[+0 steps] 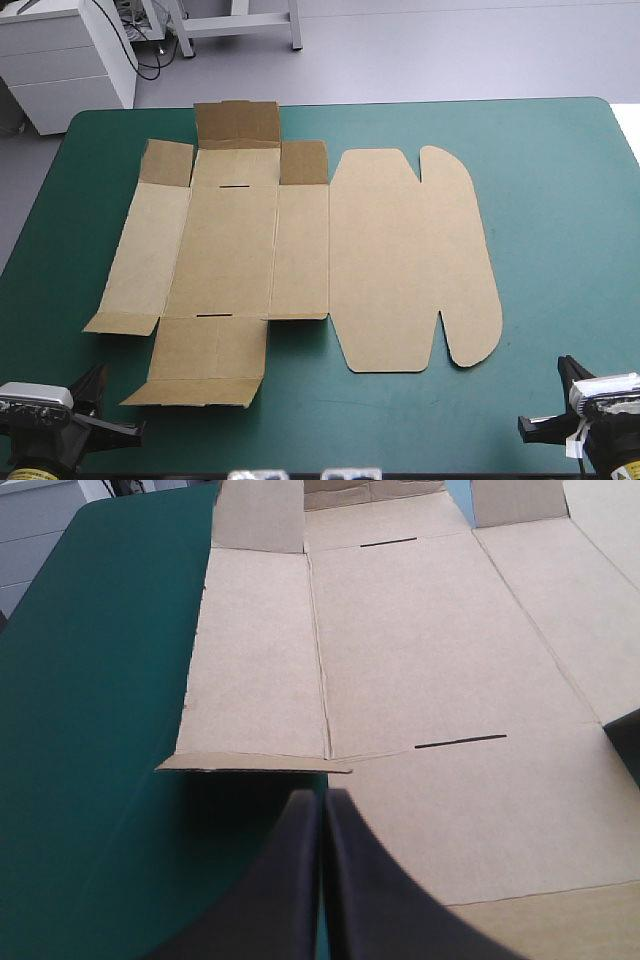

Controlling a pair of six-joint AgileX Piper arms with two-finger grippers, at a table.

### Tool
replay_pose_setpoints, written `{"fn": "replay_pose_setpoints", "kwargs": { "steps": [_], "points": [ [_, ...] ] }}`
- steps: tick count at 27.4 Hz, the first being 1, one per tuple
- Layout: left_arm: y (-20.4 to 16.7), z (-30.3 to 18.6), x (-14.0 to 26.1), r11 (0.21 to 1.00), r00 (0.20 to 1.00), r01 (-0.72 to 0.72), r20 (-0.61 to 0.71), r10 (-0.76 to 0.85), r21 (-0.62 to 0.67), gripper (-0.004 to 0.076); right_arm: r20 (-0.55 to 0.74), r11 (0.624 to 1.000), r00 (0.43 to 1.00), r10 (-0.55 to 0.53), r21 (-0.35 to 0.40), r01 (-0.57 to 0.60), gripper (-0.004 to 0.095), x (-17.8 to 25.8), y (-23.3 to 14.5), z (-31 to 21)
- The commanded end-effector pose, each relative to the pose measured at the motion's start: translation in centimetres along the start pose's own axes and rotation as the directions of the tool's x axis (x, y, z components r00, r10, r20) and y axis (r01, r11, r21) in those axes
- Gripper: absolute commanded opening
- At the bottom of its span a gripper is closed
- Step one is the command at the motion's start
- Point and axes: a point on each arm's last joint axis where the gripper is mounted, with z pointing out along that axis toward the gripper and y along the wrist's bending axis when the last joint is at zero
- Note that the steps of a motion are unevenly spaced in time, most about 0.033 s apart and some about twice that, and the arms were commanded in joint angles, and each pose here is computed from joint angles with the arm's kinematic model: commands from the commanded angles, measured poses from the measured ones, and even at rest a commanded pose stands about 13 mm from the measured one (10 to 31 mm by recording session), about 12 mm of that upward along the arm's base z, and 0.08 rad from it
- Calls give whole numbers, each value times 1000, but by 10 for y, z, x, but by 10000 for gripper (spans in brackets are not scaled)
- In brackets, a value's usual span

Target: Fold the box

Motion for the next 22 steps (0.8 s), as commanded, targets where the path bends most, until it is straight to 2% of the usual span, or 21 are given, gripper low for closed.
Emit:
{"fn": "replay_pose_setpoints", "kwargs": {
  "steps": [1,15,19,22],
  "points": [
    [1,-3,-15,1000,996,16,83,-16,1,-8,79,1000,997,-2,18,1,-19,-15,-3,-3],
    [1,-3,-16,1000,995,16,94,-16,-1,-8,79,1000,997,-2,18,1,-19,-15,-3,-3],
    [2,-3,-22,1000,992,17,124,-16,-5,-8,79,1000,997,-2,18,1,-19,-15,-3,-3],
    [4,1,-34,1000,996,18,92,-18,-2,-8,79,1000,997,-2,18,1,-19,-15,-3,-3]
  ]
}}
